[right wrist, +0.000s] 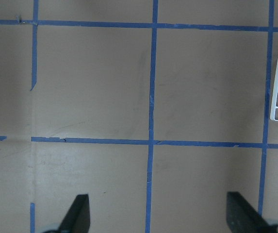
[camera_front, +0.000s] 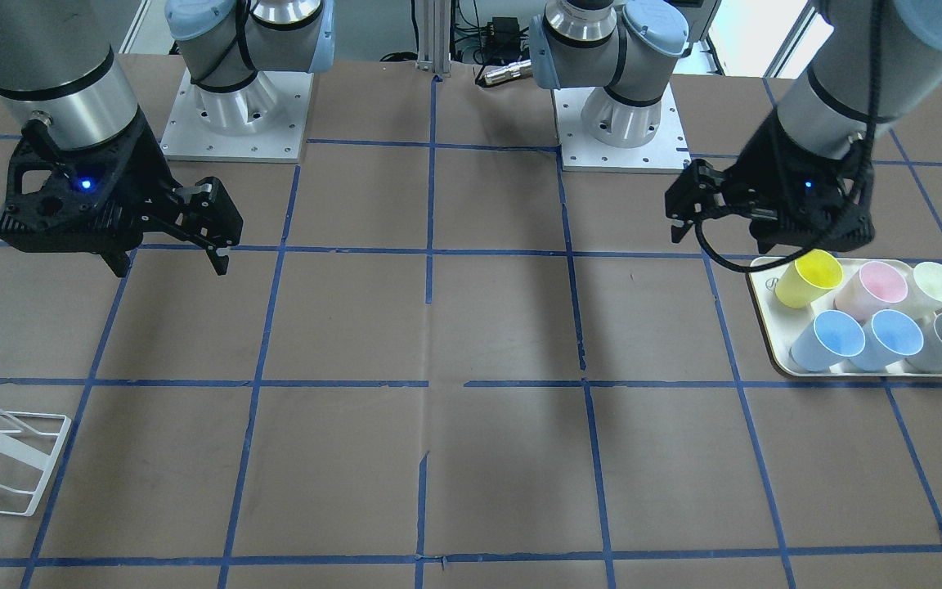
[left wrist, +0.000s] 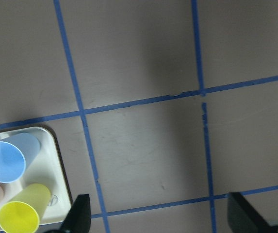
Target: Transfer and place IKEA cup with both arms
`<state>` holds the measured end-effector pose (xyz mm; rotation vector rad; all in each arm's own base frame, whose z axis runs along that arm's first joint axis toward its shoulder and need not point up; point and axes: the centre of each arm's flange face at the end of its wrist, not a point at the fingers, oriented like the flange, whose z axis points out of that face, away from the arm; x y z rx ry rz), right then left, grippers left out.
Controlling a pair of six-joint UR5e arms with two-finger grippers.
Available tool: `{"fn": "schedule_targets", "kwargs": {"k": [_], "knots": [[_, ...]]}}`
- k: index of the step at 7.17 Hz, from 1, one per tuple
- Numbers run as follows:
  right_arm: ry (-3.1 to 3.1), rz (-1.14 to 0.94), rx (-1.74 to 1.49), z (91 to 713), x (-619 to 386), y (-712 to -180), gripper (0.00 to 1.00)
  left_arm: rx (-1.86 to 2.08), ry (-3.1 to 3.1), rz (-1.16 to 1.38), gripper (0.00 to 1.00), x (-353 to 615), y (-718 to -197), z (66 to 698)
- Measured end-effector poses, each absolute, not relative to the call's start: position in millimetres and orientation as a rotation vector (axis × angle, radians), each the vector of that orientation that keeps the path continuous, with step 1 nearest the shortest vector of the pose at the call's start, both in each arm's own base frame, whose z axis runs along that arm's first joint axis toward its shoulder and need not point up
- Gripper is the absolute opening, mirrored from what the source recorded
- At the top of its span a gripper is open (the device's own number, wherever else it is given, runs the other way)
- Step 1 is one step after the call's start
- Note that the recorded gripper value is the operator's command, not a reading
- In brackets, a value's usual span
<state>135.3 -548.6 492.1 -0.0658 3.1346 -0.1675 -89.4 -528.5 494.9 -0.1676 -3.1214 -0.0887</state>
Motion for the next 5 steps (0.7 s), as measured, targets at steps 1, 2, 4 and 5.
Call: {"fn": "schedule_targets", "kwargs": {"k": [1,2,4,5], "knots": [[3.134,-0.167,-0.065,491.6,135.0,-548.6,1.00,-0.176,-3.144,-0.083,1.00,-111.4,-518.0,500.1],[3.134,-0.164,-0.064,490.7,135.0,-548.5,1.00,-0.188,-3.156,-0.083,1.00,-122.6,-509.8,503.4],[3.134,-0.161,-0.064,489.7,135.0,-548.2,1.00,-0.191,-3.157,-0.108,1.00,-129.2,-499.0,498.4],[3.133,-0.161,-0.064,489.7,135.0,-548.1,1.00,-0.189,-3.156,-0.117,1.00,-129.6,-495.9,495.2]]}}
